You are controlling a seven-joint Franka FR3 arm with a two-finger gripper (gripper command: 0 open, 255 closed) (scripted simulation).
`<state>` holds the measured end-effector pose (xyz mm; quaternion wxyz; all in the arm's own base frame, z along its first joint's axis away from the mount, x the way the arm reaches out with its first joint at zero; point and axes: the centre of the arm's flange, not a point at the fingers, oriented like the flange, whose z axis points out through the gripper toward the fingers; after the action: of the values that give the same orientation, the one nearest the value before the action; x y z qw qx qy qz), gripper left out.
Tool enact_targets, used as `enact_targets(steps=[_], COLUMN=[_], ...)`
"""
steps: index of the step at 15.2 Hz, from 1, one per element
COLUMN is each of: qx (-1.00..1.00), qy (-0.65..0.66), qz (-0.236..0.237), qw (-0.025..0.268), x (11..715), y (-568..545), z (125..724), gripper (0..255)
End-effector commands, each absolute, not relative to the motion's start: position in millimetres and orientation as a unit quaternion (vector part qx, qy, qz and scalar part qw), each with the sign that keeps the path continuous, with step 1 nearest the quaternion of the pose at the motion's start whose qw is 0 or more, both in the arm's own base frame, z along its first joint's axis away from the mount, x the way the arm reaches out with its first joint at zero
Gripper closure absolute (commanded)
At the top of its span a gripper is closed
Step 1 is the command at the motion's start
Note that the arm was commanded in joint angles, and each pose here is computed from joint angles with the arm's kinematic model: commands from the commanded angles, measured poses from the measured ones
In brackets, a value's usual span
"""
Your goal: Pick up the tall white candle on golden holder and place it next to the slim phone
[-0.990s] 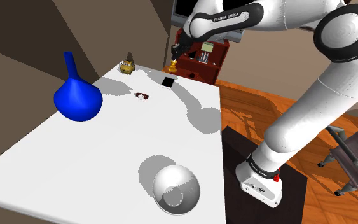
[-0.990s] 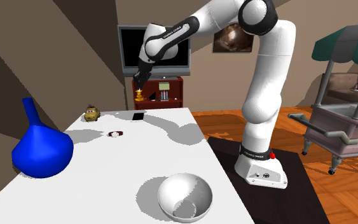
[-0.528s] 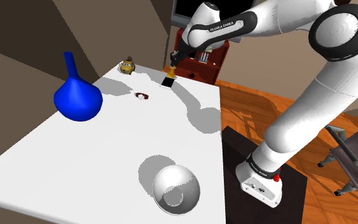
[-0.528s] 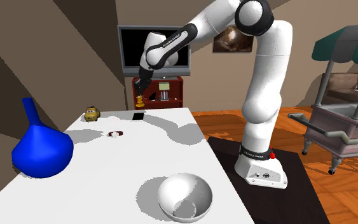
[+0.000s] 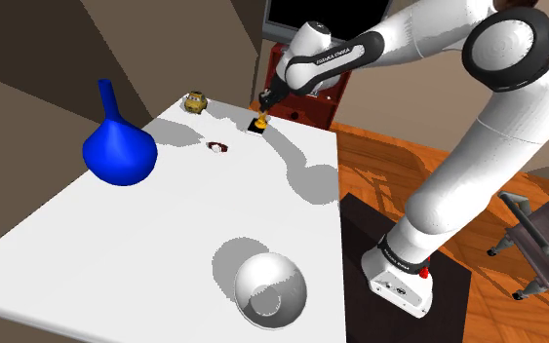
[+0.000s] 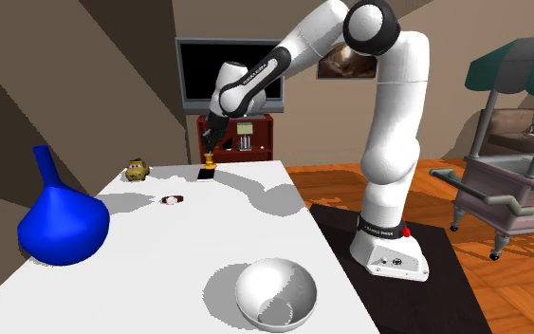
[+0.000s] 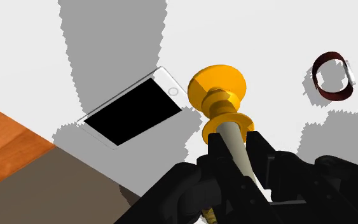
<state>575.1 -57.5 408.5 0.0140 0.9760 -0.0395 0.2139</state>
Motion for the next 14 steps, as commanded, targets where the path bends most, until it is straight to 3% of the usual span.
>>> enact_targets(steps=[1, 14], qx=[0.976, 0.976], qy=[-0.039, -0.039], qz=[0.214, 0.214], qw=[0.014, 0.014], x=[574.9, 574.9], y=[-57.5, -57.5], z=[397.2, 329.4], gripper=[255, 255])
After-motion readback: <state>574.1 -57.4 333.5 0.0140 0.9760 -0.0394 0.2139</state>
